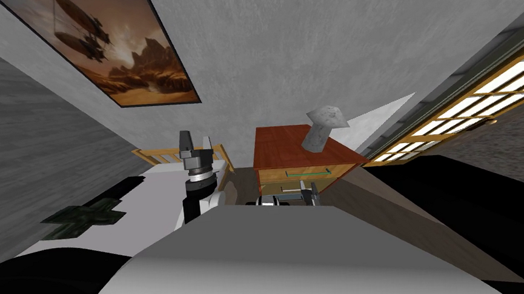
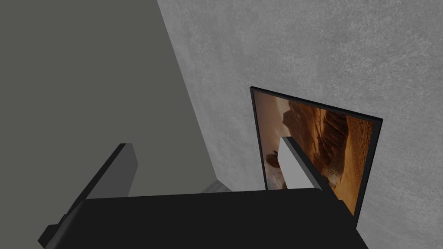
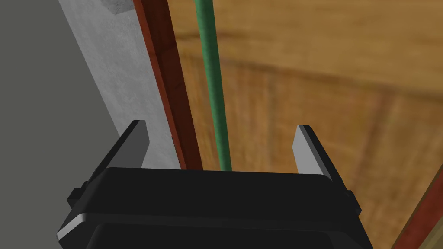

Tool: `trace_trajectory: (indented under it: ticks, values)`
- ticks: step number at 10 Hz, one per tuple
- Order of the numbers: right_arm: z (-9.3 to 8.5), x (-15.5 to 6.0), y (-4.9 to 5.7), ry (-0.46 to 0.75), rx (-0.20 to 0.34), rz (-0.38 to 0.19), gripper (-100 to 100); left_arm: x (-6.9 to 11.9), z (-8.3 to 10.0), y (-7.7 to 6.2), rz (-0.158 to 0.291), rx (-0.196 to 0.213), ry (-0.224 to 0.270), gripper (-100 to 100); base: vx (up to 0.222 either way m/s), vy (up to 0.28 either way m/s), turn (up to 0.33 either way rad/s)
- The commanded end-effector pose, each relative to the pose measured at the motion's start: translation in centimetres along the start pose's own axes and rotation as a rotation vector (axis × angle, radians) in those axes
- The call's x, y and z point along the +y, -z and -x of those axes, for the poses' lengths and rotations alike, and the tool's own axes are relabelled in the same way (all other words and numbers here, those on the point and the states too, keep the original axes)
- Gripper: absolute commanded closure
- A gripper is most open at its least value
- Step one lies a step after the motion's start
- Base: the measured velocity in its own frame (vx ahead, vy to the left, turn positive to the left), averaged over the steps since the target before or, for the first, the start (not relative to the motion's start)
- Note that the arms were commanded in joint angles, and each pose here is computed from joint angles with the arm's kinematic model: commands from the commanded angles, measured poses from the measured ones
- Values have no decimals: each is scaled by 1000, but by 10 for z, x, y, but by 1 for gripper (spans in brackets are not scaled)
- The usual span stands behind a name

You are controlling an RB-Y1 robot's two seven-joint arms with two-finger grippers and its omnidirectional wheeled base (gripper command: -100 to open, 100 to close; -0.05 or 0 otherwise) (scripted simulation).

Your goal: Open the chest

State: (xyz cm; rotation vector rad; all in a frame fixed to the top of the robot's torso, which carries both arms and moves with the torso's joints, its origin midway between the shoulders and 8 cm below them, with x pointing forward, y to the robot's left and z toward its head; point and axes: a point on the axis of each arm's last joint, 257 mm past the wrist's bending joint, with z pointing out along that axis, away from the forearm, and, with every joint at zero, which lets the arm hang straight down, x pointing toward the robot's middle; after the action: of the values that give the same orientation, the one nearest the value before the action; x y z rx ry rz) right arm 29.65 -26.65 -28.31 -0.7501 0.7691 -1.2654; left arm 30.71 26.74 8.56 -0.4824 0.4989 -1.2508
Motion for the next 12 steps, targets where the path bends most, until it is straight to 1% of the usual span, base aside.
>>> trace_trajectory:
  ticks: [1, 3, 4, 5, 6, 7, 8, 9, 10, 11, 12]
  values:
    - [2, -1, 1, 72, 4, -3, -100, 0, 0, 0, 0, 0, 0, 0, 0, 0, 0]
    - [4, -1, 2, 108, 7, -6, -100, 0, 0, 0, 0, 0, 0, 0, 3, -12, 33]
    - [3, -1, 2, 97, 7, -5, -100, 0, 0, 0, 0, 0, 0, 0, 0, 0, 0]
    - [-7, 0, -11, 97, 0, -5, -100, 0, 0, 0, 0, 0, 0, 0, -14, 40, -44]
    - [-11, 0, -16, 96, -2, -5, -100, 0, 0, 0, 0, 0, 0, 0, -21, 69, -44]
    - [-18, 0, -25, 94, -5, -5, -100, 0, 0, 0, 0, 0, 0, 0, -21, 82, -38]
    - [-21, 0, -29, 92, -7, -4, -100, 0, 0, 0, 0, 0, 0, 0, -17, 70, -33]
    - [-31, -1, -43, 89, -12, -5, -100, 0, 0, 0, 0, 0, 0, 0, -17, 82, -53]
    - [-23, -4, -35, 93, -11, -8, -100, 0, 0, 0, 0, 0, 0, 0, -9, 42, -15]
    - [-28, 0, -38, 90, -10, -5, 100, 0, 0, 0, 0, 0, 0, 0, 0, 2, 20]
    - [-21, 0, -29, 92, -7, -4, 100, 0, 0, 0, 0, 0, 0, 0, 11, -33, 40]
